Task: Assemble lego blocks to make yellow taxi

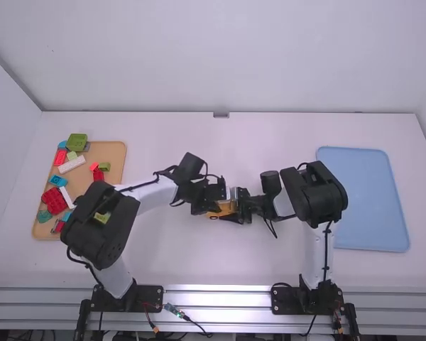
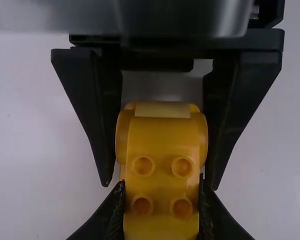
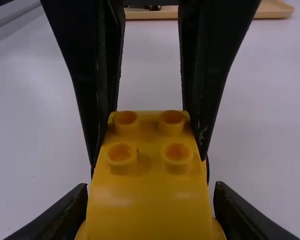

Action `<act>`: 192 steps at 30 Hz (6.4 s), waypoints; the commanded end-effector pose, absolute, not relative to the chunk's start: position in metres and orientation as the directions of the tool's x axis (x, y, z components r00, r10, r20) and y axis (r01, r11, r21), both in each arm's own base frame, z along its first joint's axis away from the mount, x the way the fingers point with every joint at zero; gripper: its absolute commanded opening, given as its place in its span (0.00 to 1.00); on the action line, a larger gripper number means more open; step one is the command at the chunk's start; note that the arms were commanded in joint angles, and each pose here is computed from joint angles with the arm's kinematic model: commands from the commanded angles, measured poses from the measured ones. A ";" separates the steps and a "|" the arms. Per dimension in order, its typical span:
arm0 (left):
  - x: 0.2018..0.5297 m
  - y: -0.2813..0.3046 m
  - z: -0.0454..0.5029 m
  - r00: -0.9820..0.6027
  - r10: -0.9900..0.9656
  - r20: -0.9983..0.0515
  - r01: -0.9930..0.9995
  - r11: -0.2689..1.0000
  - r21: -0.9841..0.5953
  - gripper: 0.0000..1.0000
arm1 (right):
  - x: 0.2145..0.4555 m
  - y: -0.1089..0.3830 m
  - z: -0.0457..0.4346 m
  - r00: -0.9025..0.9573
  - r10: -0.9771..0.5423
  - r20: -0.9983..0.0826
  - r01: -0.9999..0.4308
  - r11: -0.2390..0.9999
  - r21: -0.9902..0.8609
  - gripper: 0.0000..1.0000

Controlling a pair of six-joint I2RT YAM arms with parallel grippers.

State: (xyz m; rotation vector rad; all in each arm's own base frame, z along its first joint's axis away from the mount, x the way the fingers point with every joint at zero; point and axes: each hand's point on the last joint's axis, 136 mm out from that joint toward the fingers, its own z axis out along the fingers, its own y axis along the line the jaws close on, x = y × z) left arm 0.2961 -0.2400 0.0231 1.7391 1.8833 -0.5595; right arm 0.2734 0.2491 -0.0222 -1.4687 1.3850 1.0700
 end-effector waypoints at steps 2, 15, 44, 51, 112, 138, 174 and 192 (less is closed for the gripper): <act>0.278 -0.245 0.006 -0.062 0.817 -0.573 0.997 0.074 -0.001 0.02 | 0.277 0.246 -0.040 0.019 -0.369 -0.929 -1.000 -0.001 -0.020 0.35; 0.282 -0.243 0.001 -0.087 0.849 -0.521 0.992 0.120 0.028 0.02 | 0.277 0.245 -0.041 0.014 -0.374 -0.927 -1.000 0.002 -0.015 0.35; 0.284 -0.242 0.007 -0.144 0.864 -0.483 0.988 0.149 -0.029 0.02 | 0.277 0.244 -0.044 0.022 -0.388 -0.922 -1.000 0.007 -0.027 0.32; 0.285 -0.248 0.004 -0.131 0.848 -0.513 0.990 0.139 -0.025 0.02 | 0.279 0.244 -0.044 0.023 -0.389 -0.921 -0.999 0.012 -0.030 0.31; 0.292 -0.193 0.094 0.018 0.547 -0.837 0.996 0.066 0.064 0.99 | 0.279 0.243 -0.045 0.019 -0.395 -0.919 -0.999 0.017 -0.028 0.33; 0.320 -0.143 0.077 -0.206 0.283 -0.937 0.864 0.502 -0.039 0.99 | 0.384 0.121 0.042 -0.408 -0.313 -0.858 -0.669 0.742 0.048 0.10; 0.343 -0.175 0.092 -0.230 0.298 -0.926 0.835 0.550 -0.030 0.99 | 0.326 -0.175 0.015 -0.667 0.354 -0.656 0.443 0.896 0.033 0.99; 0.368 -0.130 0.096 -0.536 0.187 -0.823 0.358 0.933 -0.021 0.99 | 0.323 -0.091 0.094 -0.681 0.173 -0.711 0.284 0.958 -0.040 0.99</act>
